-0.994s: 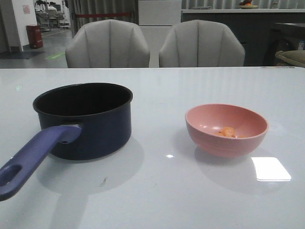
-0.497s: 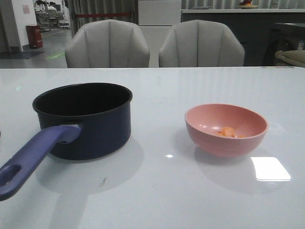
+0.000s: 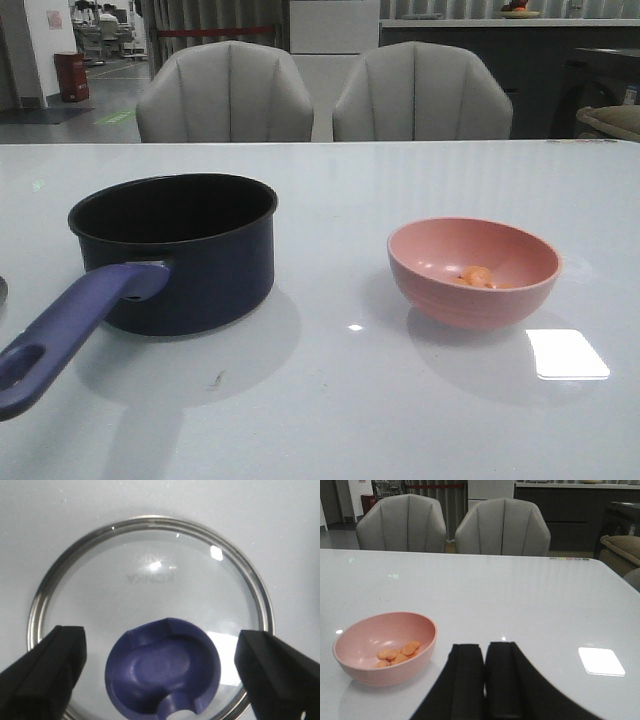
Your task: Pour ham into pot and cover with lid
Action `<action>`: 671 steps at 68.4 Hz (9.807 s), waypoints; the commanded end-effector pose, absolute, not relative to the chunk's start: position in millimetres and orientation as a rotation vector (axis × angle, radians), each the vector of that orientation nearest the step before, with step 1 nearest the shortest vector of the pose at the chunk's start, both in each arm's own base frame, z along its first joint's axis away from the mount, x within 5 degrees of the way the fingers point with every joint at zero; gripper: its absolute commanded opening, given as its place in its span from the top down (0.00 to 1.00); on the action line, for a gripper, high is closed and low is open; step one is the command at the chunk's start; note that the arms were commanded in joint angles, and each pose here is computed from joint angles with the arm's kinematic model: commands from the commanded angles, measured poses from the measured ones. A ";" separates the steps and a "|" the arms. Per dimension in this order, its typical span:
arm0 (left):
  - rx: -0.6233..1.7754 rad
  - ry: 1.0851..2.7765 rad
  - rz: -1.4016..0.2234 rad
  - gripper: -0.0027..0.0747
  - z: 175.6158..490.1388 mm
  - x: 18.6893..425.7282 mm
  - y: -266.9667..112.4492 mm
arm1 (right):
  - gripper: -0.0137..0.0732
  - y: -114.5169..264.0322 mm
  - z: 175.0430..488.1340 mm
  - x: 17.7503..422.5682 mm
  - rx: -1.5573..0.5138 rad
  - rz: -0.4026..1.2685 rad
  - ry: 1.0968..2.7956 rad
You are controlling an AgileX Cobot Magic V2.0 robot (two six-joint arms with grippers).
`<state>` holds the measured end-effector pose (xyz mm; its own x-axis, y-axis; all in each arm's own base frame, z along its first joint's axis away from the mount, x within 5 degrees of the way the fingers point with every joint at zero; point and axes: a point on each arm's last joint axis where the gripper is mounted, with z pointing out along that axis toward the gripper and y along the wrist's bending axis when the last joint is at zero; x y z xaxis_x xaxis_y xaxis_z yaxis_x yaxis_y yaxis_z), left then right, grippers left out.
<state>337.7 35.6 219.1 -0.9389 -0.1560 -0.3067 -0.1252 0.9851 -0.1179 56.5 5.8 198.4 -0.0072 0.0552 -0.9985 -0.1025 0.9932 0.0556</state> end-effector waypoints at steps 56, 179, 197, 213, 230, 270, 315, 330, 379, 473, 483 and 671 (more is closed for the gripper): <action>0.276 1.750 -0.261 0.33 369.7 101.8 -34.6 | 0.66 5.4 208.2 54.4 -0.048 0.109 1.468; 0.304 1.606 -0.314 0.33 298.9 36.8 -17.9 | 0.20 34.9 262.7 237.0 0.144 0.280 2.254; 0.304 1.606 -0.314 0.33 298.9 36.8 -17.9 | 0.20 64.5 230.3 311.0 0.083 0.289 2.405; 0.304 1.606 -0.314 0.33 298.9 36.8 -17.9 | 0.40 73.3 206.8 345.8 0.095 0.298 2.530; 0.304 1.606 -0.314 0.33 298.9 36.8 -17.9 | 0.69 77.8 212.2 354.8 0.169 0.369 2.512; 0.304 1.606 -0.314 0.33 298.9 36.8 -17.9 | 0.69 201.8 334.3 365.1 -0.481 0.507 2.276; 0.304 1.606 -0.314 0.33 298.9 36.8 -17.9 | 0.69 264.3 303.9 359.5 -0.398 0.434 1.365; 0.304 1.606 -0.314 0.33 298.9 36.8 -17.9 | 0.69 275.4 282.6 352.2 -0.621 0.264 1.091; 0.304 1.606 -0.314 0.33 298.9 36.8 -17.9 | 0.69 300.7 250.1 336.8 -0.837 -0.423 0.569; 0.304 1.606 -0.314 0.33 298.9 36.8 -17.9 | 0.69 82.9 265.2 362.1 -0.158 0.323 2.506; 0.304 1.606 -0.314 0.33 298.9 36.8 -17.9 | 0.68 76.5 240.7 370.3 -0.132 0.313 2.588; 0.003 2.284 -0.031 0.07 342.2 194.2 -36.1 | 0.66 18.9 254.2 64.7 -0.160 0.284 1.507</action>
<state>171.1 -37.4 334.4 -0.6502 0.0438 -0.7585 0.0691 0.9976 -0.0016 64.6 20.3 238.4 -0.0541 0.0631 -0.9965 -0.2901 0.9539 0.0762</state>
